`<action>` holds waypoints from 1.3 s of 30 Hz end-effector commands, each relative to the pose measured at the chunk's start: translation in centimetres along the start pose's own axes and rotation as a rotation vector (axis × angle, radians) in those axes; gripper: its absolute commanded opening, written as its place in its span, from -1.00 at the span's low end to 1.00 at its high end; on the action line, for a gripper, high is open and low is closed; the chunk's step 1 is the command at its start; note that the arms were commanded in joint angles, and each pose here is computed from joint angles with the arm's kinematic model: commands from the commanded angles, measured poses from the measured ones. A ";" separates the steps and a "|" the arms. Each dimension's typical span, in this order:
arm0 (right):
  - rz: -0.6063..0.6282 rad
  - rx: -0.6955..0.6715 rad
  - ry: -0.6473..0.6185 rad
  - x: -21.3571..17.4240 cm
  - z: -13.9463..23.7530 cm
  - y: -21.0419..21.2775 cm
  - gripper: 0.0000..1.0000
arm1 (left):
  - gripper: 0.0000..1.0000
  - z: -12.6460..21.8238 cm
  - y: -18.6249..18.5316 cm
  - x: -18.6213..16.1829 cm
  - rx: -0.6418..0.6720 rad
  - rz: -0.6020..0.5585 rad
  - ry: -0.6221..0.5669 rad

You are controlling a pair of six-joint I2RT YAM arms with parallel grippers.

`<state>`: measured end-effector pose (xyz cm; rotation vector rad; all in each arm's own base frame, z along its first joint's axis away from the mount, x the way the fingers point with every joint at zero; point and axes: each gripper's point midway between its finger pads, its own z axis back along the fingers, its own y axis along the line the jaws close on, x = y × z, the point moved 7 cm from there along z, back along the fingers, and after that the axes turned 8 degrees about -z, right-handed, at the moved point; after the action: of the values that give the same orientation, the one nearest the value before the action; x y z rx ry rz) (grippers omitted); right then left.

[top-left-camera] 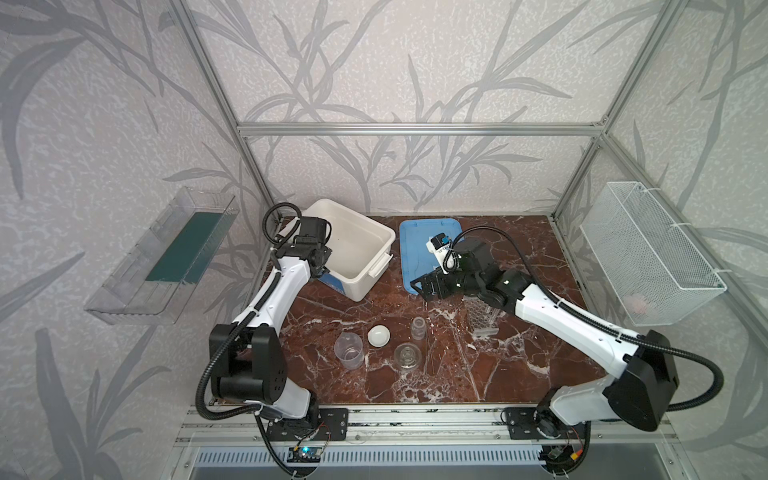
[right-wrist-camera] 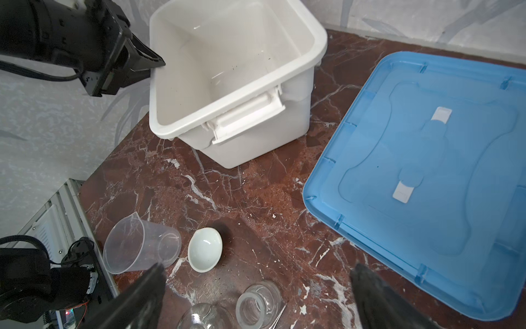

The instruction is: Organize the chemistry lab equipment

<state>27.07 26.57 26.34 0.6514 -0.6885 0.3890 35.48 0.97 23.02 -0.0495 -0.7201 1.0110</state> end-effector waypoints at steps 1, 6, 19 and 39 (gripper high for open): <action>0.001 0.042 -0.020 0.8 -0.2 1.1 1.00 | -0.73 1.0 -0.8 1.0 -0.068 0.199 -0.085; 0.004 0.026 -0.017 0.8 -0.5 0.9 1.00 | -0.67 2.5 -1.7 0.0 -0.080 0.275 -0.142; 0.022 -0.011 -0.023 0.6 0.0 0.5 0.99 | -0.42 3.0 -2.9 -2.9 -0.137 0.347 -0.251; 0.039 -0.058 -0.068 -0.1 1.4 -0.2 1.00 | 0.03 4.8 -8.0 -10.3 -0.363 0.112 -0.024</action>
<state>26.84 25.89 26.29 0.5994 -0.7342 0.3753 34.50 -11.69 23.29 -0.3529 -0.9073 1.0048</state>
